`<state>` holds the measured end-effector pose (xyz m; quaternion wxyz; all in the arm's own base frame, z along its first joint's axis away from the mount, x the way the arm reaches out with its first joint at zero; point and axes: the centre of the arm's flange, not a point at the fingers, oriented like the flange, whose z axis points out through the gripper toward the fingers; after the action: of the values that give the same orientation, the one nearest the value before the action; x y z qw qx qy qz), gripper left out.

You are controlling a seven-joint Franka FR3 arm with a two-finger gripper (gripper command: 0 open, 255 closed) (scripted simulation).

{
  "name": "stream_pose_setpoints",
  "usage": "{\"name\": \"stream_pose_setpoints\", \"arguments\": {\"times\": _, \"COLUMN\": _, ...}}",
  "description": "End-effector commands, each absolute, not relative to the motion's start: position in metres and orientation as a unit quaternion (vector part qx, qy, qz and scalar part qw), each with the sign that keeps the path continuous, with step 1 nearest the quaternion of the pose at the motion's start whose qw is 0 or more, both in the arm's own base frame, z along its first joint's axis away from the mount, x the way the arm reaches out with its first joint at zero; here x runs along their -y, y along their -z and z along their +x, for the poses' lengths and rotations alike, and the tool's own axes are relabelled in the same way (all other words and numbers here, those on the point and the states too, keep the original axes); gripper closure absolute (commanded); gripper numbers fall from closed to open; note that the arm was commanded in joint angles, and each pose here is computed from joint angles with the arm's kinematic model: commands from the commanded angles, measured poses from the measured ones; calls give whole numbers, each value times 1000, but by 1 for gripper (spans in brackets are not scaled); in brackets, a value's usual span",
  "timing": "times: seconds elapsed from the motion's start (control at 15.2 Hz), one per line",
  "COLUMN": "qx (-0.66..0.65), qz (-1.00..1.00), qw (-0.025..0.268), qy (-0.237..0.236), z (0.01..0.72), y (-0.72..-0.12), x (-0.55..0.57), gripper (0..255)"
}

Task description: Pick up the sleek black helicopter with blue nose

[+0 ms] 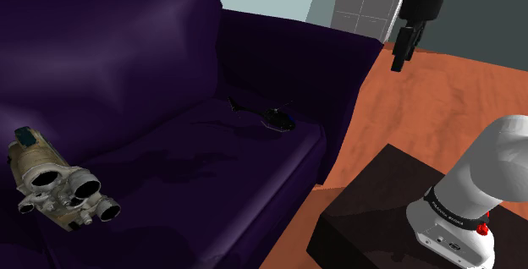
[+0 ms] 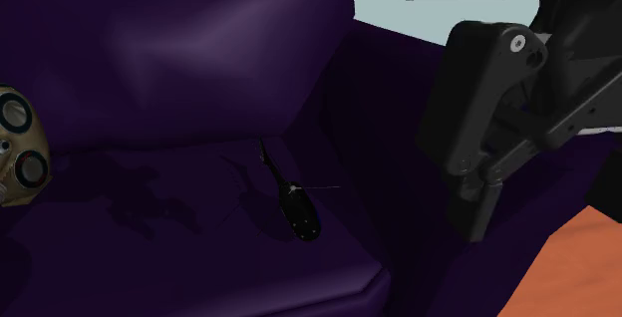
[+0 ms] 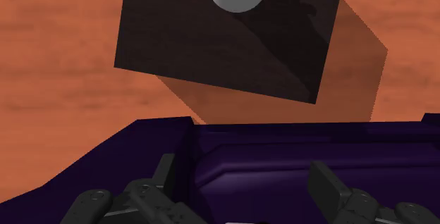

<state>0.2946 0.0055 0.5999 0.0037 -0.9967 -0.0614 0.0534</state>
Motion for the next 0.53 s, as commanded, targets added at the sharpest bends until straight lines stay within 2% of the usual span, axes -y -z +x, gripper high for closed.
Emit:
{"name": "stream_pose_setpoints", "arguments": {"times": 0.0, "qx": 61, "qz": -997, "qw": 4, "qy": -53, "z": 295, "y": -600, "x": -5, "gripper": 0}}
{"name": "stream_pose_setpoints", "arguments": {"times": 0.46, "qx": 93, "qz": -995, "qw": 4, "qy": -39, "z": 364, "y": -551, "x": -33, "gripper": 0}}
